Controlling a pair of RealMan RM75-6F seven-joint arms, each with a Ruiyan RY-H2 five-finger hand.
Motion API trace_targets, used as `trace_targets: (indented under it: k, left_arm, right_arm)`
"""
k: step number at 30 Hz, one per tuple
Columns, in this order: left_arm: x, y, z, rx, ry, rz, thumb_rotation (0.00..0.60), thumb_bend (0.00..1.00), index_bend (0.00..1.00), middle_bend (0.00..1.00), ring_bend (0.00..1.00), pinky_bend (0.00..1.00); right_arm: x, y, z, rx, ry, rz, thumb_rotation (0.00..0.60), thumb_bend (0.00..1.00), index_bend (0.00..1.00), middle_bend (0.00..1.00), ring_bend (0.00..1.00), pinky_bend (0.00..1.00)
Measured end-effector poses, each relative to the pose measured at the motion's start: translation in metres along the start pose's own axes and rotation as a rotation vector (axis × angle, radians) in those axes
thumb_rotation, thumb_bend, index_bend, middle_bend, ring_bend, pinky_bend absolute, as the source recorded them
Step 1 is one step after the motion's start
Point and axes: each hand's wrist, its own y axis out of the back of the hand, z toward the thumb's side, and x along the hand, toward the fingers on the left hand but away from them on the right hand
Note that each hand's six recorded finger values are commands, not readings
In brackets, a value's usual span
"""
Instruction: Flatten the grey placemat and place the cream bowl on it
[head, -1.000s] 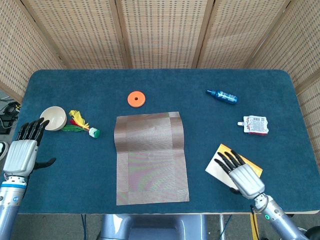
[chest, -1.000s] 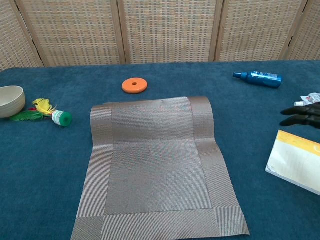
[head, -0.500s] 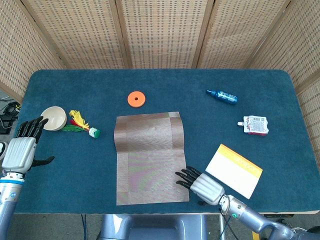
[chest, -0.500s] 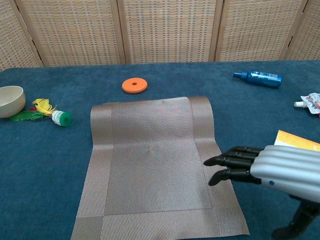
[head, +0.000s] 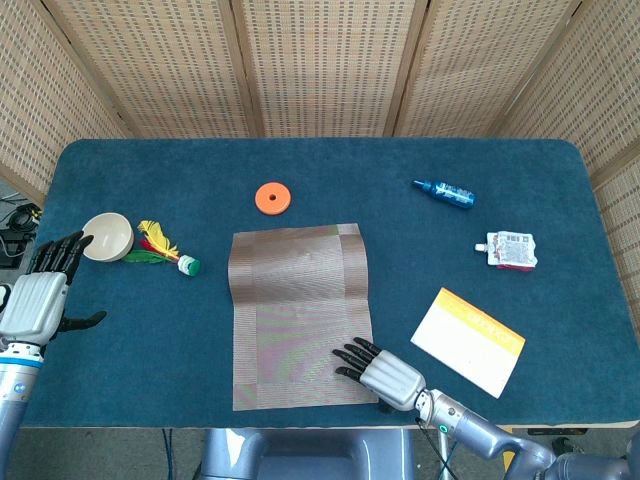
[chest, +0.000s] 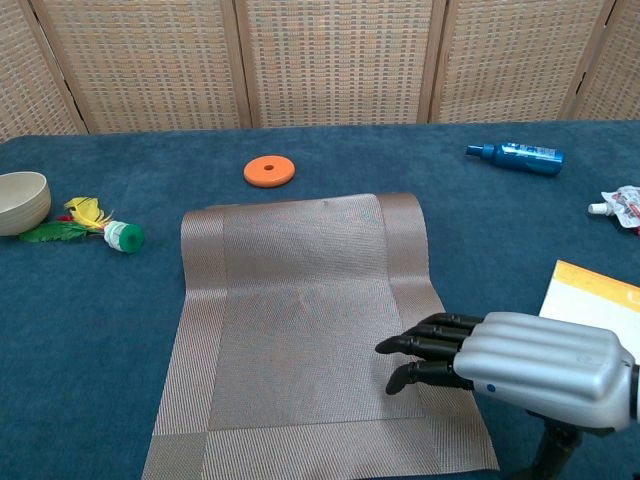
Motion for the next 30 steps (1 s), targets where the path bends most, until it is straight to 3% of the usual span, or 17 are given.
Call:
trace_targets:
  k: [5,13,20,22,27,30]
  left_arm:
    - [0.0,0.0,0.0,0.001,-0.003,-0.003,0.6,0.0,0.0,0.0,0.0,0.0]
    - [0.001,-0.001,0.001,0.0,-0.008,-0.008,0.6,0.0,0.0,0.0,0.0,0.0]
    - [0.0,-0.002,0.002,-0.002,-0.016,-0.014,0.6,0.0,0.0,0.0,0.0,0.0]
    - [0.0,-0.002,0.002,-0.001,-0.017,-0.014,0.6,0.0,0.0,0.0,0.0,0.0]
    - [-0.001,-0.003,0.003,-0.001,-0.021,-0.017,0.6,0.0,0.0,0.0,0.0,0.0]
    - [-0.001,-0.003,0.003,-0.005,-0.023,-0.02,0.6,0.0,0.0,0.0,0.0,0.0]
  right_arm:
    - [-0.005,0.0,-0.003,0.024,-0.003,0.001,0.6,0.02,0.21,0.0,0.0,0.0]
    - [-0.011,0.011,-0.005,0.011,-0.003,-0.047,0.6,0.32,0.23,0.0,0.0,0.0]
    - [-0.012,0.013,-0.006,0.001,-0.004,-0.054,0.6,0.47,0.26,0.0,0.0,0.0]
    - [-0.011,0.013,-0.006,-0.001,-0.003,-0.054,0.6,0.51,0.3,0.0,0.0,0.0]
    - [-0.009,0.013,-0.003,-0.006,0.009,-0.064,0.6,0.62,0.54,0.0,0.0,0.0]
    - [-0.009,0.013,-0.001,-0.016,0.018,-0.07,0.6,0.7,0.64,0.0,0.0,0.0]
